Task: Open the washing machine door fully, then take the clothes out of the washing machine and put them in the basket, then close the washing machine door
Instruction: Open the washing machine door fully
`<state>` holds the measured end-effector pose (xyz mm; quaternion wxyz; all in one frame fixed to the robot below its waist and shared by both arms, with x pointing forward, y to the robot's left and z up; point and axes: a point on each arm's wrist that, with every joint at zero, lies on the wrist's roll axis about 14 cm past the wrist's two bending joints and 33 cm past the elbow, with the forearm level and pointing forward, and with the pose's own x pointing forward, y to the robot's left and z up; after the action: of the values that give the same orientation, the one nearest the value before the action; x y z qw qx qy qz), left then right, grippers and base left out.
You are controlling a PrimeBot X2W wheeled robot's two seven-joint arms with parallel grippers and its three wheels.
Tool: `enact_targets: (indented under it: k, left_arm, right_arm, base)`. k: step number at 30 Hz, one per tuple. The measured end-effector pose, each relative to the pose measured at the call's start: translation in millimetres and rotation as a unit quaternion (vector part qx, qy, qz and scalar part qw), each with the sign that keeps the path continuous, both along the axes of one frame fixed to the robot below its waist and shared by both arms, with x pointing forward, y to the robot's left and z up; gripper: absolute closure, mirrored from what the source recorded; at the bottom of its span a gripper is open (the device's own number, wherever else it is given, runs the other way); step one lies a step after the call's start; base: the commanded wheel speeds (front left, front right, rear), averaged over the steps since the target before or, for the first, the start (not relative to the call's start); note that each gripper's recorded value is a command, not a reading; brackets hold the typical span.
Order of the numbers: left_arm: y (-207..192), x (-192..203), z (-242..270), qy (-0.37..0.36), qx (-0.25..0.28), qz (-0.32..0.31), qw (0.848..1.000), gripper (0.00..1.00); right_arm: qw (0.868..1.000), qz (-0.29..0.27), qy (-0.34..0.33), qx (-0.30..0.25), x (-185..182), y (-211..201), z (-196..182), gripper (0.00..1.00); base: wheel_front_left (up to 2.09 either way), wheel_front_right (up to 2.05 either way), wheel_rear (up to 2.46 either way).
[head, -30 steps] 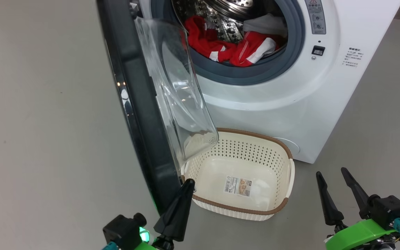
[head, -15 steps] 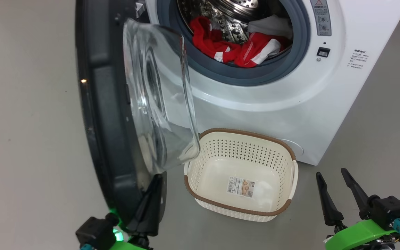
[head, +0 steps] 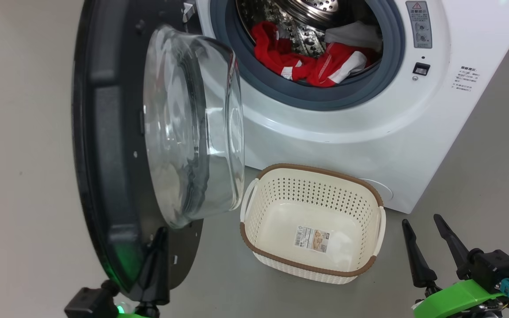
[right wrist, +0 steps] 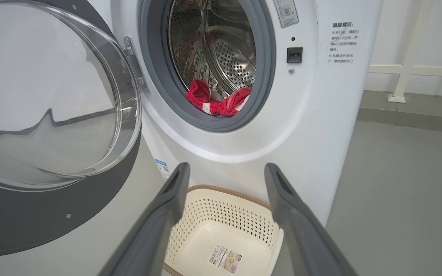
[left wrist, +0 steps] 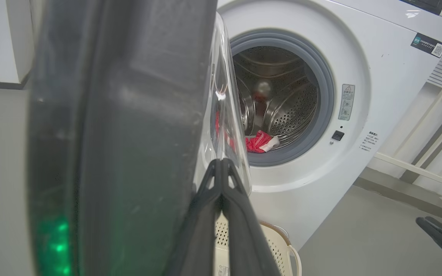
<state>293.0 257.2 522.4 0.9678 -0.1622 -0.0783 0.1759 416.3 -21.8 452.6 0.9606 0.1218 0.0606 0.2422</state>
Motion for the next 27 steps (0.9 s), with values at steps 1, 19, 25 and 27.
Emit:
enact_targets:
  k: [1,19,25,27]
  left_arm:
    - [3.7,-1.8,-0.6,0.001,0.000,0.007,1.000,1.00]
    - [70.3,-21.2,-1.3,0.017,0.027,0.111,0.993,1.00]
    - [88.4,-24.6,-1.0,0.020,0.034,0.133,0.990,1.00]
    - [94.6,-25.9,-2.1,0.025,0.039,0.142,0.989,1.00]
  right_arm:
    - [1.000,0.001,0.000,0.000,0.0,0.5,-0.3,0.00]
    - [1.000,-0.001,0.009,0.000,0.6,-1.2,-6.7,0.00]
    - [1.000,-0.002,0.012,0.000,0.8,-2.0,-8.8,0.00]
    - [1.000,-0.002,0.013,0.000,0.9,-2.0,-9.9,0.00]
  base:
    - [0.00,0.00,0.00]
    - [0.00,0.00,0.00]
    - [0.00,0.00,0.00]
    - [0.00,0.00,0.00]
